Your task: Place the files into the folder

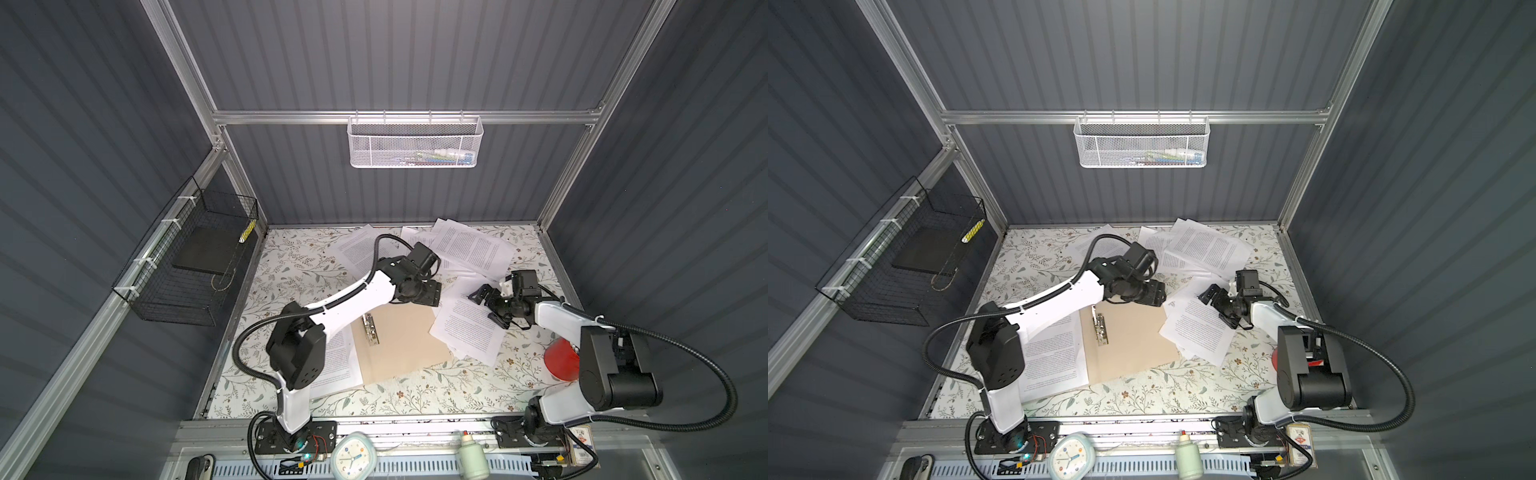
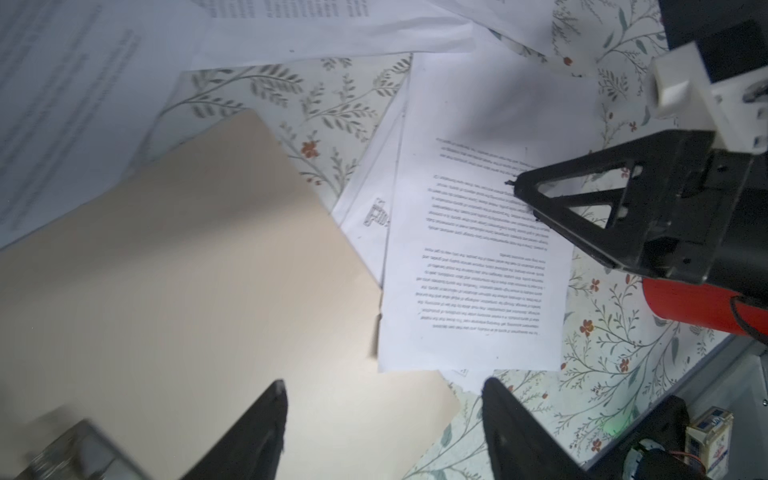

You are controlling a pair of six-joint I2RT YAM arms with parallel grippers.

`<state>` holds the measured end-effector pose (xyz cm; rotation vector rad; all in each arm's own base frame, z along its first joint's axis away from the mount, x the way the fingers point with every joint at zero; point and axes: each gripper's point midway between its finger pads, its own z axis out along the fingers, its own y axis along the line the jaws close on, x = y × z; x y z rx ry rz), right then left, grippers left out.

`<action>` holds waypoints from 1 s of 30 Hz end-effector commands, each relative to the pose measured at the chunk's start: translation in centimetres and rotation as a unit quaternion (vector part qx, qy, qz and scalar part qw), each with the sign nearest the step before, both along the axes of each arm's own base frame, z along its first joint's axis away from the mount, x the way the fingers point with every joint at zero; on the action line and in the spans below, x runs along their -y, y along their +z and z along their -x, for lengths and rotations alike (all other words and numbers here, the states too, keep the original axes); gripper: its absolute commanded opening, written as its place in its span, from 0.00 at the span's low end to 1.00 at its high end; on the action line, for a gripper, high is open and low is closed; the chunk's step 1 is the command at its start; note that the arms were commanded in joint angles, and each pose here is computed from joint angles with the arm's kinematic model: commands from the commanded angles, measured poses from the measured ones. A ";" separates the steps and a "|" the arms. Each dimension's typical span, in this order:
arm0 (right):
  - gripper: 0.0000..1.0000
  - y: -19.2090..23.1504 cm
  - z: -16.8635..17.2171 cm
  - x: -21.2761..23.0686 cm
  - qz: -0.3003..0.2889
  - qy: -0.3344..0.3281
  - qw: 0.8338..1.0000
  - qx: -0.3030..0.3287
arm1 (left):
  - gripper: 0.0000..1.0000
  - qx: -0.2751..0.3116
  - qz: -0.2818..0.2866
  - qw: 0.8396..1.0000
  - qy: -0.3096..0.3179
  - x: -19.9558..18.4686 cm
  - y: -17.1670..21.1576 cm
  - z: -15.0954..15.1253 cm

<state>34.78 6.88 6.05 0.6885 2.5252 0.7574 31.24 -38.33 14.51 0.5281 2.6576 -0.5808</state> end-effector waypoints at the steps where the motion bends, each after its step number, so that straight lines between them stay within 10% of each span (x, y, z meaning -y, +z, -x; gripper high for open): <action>1: 0.99 0.5 0.2 3.6 0.050 -0.037 0.998 -0.008 | 0.73 -0.047 0.012 0.997 -0.054 3.5 -3.3 1.6; 9: 0.99 -1.1 1.7 7.1 0.031 -0.105 0.993 -0.032 | 0.72 -0.090 0.016 0.992 -0.092 7.5 -7.5 3.5; 30: 0.99 -3.1 1.9 4.7 -0.063 -0.093 0.992 -0.050 | 0.71 -0.146 -0.085 0.981 -0.092 3.8 -14.9 5.4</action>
